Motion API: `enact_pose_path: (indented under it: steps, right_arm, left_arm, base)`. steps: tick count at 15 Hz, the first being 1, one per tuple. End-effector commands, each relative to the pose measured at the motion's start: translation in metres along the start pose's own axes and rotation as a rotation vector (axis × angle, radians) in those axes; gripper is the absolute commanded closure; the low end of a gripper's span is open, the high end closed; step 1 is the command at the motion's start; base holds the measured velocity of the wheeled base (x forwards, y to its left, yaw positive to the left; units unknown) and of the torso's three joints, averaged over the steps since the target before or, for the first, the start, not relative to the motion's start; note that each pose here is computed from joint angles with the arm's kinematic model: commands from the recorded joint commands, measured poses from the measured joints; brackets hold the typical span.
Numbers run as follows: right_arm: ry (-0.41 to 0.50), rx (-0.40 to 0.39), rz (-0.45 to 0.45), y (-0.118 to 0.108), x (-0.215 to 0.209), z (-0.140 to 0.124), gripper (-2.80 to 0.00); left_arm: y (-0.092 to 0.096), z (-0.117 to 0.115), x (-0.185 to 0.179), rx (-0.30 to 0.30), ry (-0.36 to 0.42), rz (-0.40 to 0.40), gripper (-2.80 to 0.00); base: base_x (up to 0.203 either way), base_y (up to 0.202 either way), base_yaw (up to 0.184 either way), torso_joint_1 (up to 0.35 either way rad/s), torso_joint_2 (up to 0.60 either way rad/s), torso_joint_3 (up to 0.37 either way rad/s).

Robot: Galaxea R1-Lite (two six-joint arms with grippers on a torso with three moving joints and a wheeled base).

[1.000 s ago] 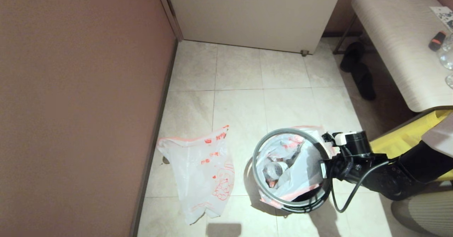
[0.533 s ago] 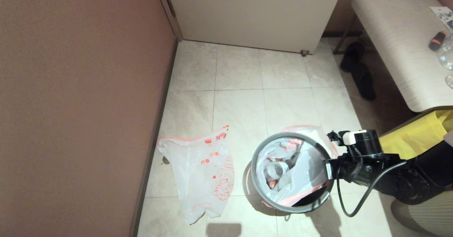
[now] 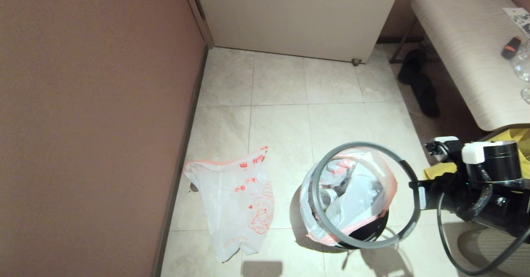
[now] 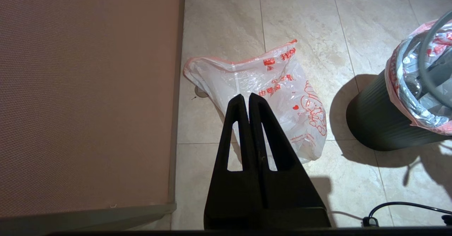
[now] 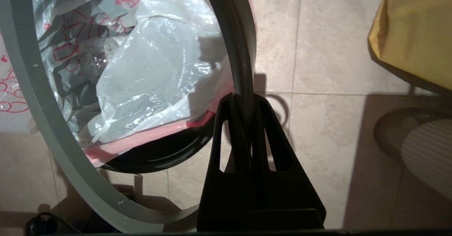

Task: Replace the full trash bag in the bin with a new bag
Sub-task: Place the trash can ring on the floor

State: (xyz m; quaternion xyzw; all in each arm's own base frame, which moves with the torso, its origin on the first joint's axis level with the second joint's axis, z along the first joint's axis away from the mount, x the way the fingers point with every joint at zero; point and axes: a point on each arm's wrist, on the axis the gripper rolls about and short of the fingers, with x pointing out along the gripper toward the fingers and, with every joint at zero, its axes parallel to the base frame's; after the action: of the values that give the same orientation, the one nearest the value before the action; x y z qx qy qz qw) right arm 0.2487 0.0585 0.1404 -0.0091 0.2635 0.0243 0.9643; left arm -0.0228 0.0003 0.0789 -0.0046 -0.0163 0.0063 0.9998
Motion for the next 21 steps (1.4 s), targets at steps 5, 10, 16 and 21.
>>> enact_pose_path:
  steps: [5,10,16,21]
  right_arm:
    - [-0.096,0.111,-0.116,-0.051,-0.037,0.015,0.00]
    - [-0.101,0.244,-0.194,-0.094,-0.015,0.029,0.00]
    - [-0.181,0.460,-0.322,-0.152,0.024,0.059,0.00]
    - [-0.066,0.456,-0.367,-0.173,0.069,0.037,0.00]
  left_arm:
    - [0.000,0.000,0.000,0.000,-0.001,-0.001,0.00]
    - [0.000,0.000,0.000,0.000,-0.001,0.001,0.00]
    - [0.000,0.000,0.000,0.000,-0.001,0.001,0.00]
    - [0.000,0.000,0.000,0.000,-0.001,0.001,0.00]
  base:
    - [0.000,0.000,0.000,0.000,0.00,0.000]
    - [0.000,0.000,0.000,0.000,0.00,0.000]
    - [0.000,0.000,0.000,0.000,0.00,0.000]
    - [0.000,0.000,0.000,0.000,0.00,0.000]
